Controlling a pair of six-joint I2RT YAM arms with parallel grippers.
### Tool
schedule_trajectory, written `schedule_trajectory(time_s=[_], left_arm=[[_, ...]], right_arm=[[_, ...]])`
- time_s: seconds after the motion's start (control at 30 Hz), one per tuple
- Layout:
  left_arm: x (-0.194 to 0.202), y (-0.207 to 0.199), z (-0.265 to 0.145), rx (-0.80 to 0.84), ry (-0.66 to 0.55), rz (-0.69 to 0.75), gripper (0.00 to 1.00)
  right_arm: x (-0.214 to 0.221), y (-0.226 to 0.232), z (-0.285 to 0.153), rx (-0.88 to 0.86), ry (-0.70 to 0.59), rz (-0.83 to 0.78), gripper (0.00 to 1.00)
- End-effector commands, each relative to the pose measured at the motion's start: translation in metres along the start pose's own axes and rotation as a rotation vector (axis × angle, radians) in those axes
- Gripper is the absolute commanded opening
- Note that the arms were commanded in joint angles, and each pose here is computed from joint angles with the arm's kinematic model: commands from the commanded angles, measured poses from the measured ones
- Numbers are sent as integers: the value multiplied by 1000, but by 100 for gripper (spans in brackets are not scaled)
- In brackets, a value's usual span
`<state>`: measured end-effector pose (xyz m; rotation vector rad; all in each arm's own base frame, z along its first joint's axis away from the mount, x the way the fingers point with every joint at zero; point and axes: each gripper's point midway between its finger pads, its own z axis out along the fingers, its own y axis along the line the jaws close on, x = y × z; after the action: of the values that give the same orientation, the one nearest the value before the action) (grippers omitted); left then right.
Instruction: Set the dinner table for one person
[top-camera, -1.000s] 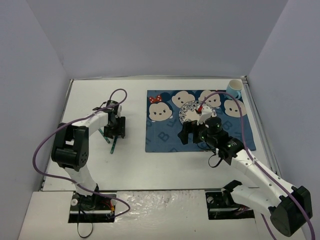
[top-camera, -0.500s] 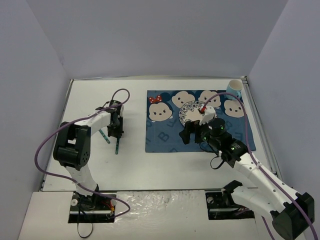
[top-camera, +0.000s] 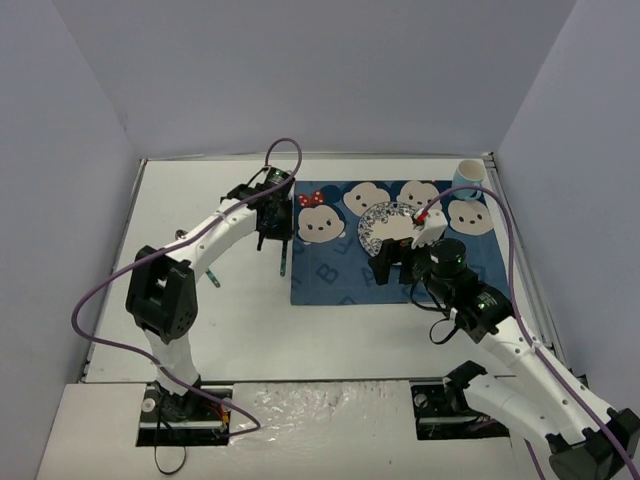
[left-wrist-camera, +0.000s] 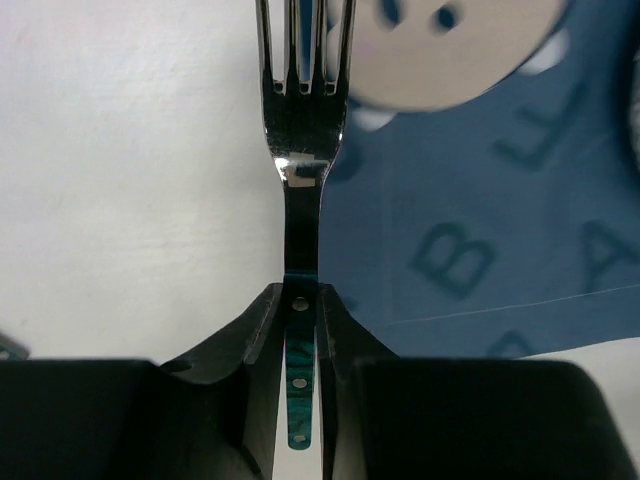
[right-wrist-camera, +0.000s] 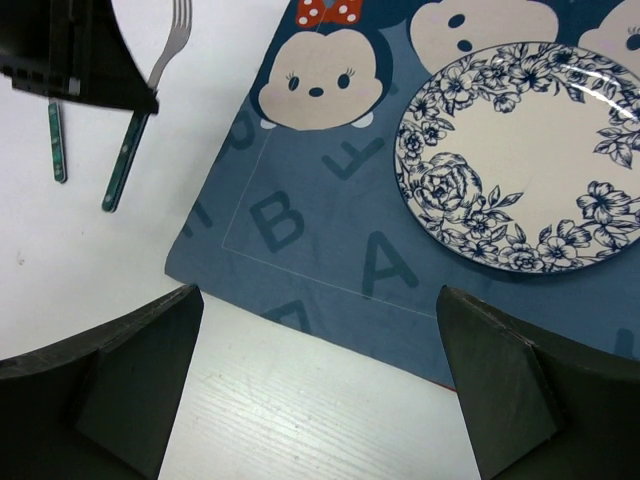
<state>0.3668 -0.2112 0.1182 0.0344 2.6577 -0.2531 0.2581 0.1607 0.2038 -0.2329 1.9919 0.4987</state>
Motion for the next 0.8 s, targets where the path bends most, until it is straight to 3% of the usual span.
schedule_trajectory(time_s=[0.0, 0.27, 0.77], left_arm=[[-35, -40, -11, 22, -83, -91, 0], [-39, -99, 31, 37, -57, -67, 0], [-24, -114, 76, -14, -9, -85, 0]], right_arm=[[-36, 2, -12, 19, -95, -13, 100], [-42, -4, -19, 59, -104, -22, 100], [-36, -6, -21, 61, -73, -38, 100]])
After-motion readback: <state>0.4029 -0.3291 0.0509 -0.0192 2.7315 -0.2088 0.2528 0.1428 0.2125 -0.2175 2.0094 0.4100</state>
